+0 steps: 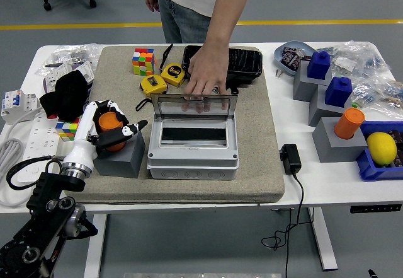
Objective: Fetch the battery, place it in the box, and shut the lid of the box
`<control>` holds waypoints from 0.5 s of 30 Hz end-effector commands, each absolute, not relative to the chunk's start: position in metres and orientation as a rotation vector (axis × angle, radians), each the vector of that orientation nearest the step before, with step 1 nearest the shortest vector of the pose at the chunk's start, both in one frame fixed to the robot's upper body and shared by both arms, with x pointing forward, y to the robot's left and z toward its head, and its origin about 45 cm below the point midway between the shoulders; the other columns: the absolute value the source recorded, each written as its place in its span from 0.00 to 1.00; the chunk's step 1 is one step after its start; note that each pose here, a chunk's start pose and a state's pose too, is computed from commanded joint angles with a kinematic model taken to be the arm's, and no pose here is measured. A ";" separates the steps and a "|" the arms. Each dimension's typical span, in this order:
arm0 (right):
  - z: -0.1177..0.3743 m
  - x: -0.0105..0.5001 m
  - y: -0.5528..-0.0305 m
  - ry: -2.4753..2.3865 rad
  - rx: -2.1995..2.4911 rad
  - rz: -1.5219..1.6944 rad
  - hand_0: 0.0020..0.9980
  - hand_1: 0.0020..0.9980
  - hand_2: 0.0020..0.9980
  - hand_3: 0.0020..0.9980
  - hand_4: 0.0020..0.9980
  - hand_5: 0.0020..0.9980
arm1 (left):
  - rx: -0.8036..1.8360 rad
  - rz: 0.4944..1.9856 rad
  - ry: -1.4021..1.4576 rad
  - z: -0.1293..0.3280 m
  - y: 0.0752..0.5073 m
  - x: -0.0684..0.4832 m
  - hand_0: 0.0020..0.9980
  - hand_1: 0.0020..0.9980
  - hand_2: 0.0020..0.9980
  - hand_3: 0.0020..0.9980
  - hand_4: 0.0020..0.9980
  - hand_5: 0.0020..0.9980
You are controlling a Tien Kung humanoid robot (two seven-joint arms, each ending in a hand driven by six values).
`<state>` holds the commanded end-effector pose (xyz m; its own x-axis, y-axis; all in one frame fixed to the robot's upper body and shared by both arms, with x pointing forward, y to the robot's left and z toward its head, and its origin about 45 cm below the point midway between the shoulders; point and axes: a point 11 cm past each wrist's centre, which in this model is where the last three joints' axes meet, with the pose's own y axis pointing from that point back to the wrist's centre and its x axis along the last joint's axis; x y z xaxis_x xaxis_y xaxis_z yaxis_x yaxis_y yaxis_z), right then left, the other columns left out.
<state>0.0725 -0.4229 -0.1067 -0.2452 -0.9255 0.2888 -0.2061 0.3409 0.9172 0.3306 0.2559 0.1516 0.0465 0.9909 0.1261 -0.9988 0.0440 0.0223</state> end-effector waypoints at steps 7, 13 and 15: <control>-0.107 0.073 -0.423 -1.686 1.024 -0.982 0.81 0.73 0.74 0.78 1.00 1.00 | 0.091 1.527 -0.081 0.154 0.256 0.332 0.04 0.03 0.09 0.09 0.94 0.00; -0.107 0.074 -0.423 -1.688 1.025 -0.981 0.81 0.73 0.74 0.78 1.00 1.00 | 0.084 1.525 -0.099 0.158 0.256 0.333 0.04 0.02 0.08 0.08 0.93 0.00; -0.107 0.074 -0.423 -1.688 1.027 -0.981 0.81 0.73 0.74 0.78 1.00 1.00 | 0.082 1.527 -0.102 0.159 0.256 0.334 0.04 0.02 0.08 0.08 0.93 0.00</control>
